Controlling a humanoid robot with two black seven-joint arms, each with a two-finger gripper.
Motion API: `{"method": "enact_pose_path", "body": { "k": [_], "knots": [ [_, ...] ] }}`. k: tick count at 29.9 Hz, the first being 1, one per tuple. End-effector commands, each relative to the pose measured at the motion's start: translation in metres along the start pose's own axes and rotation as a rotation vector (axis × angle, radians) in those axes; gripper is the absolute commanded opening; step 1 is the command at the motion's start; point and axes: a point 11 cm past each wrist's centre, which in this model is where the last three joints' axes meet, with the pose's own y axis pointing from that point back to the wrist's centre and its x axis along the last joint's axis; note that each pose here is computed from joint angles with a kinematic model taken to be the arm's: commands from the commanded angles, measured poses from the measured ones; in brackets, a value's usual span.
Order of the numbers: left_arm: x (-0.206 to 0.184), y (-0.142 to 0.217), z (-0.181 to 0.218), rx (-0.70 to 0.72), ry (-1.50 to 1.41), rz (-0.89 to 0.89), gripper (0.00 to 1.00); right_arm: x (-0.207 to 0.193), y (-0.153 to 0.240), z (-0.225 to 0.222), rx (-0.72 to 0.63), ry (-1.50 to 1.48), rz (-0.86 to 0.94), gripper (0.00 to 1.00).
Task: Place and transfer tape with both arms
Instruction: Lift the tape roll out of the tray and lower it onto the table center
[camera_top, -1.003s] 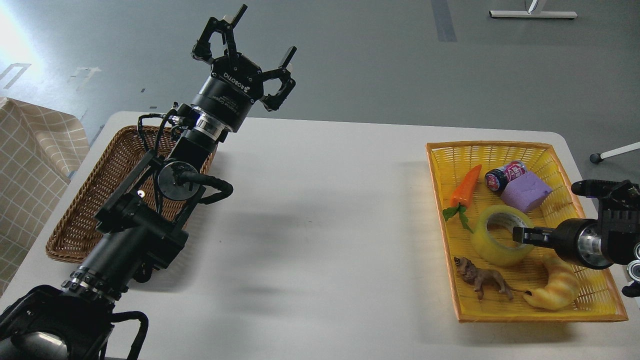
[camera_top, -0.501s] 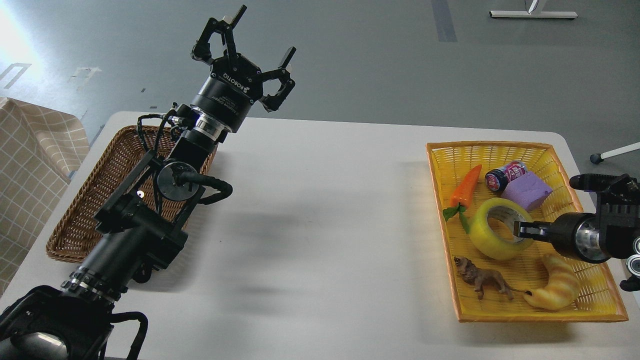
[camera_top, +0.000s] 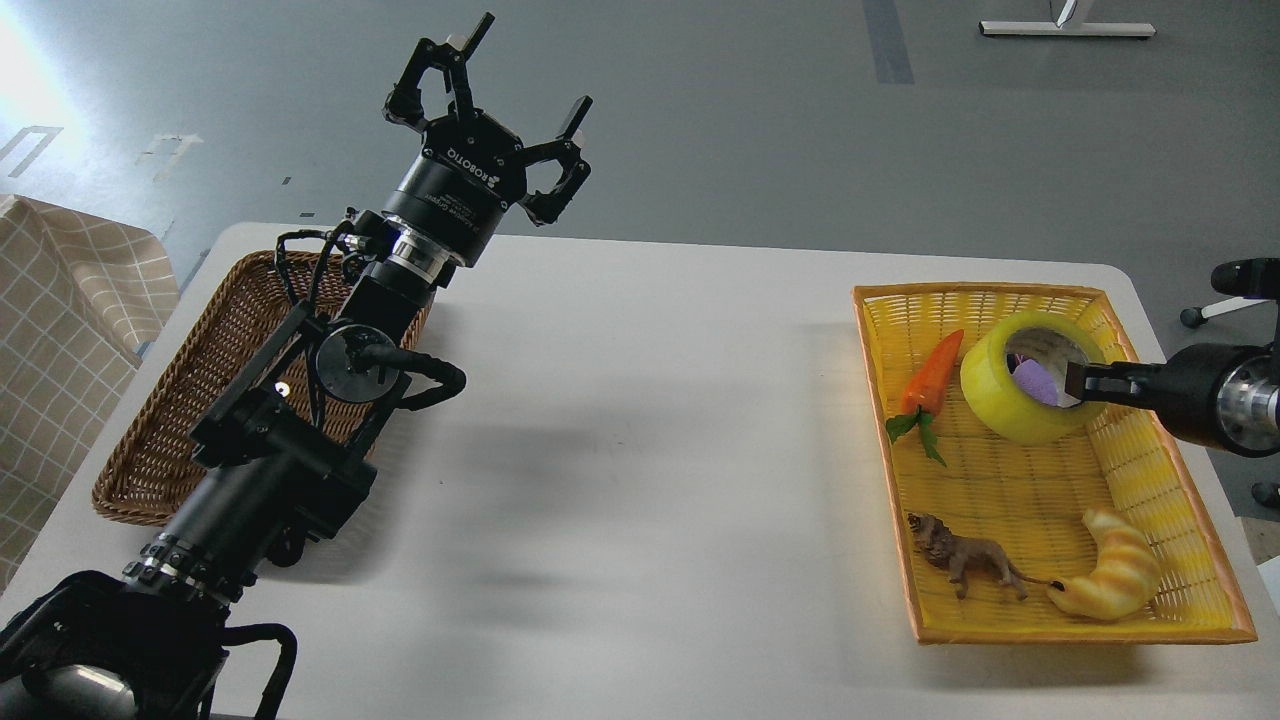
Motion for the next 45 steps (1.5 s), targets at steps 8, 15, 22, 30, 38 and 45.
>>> {"method": "enact_pose_path", "body": {
  "k": [8, 15, 22, 30, 38, 45],
  "knots": [
    [0.000, 0.000, 0.000, 0.002, -0.001, -0.001, 0.98, 0.045, -0.013, -0.095, 0.222, 0.050, 0.099, 0.06],
    [-0.001, -0.001, -0.001, 0.007, -0.001, -0.004, 0.98, 0.026, -0.039, -0.146, 0.296, 0.121, 0.018, 0.07],
    [-0.001, -0.001, -0.004, 0.010, 0.001, -0.003, 0.98, 0.008, -0.073, -0.197, 0.326, 0.196, -0.062, 0.08],
    [-0.002, -0.002, -0.003, 0.008, 0.002, -0.005, 0.98, -0.017, -0.104, -0.242, 0.333, 0.233, -0.135, 0.08],
    [-0.002, -0.002, -0.002, 0.006, 0.000, -0.007, 0.98, -0.025, -0.115, -0.262, 0.339, 0.228, -0.156, 0.10],
    [-0.002, -0.003, 0.000, 0.001, 0.000, -0.007, 0.98, -0.043, -0.126, -0.265, 0.311, 0.260, -0.194, 0.10]
  ]
}}
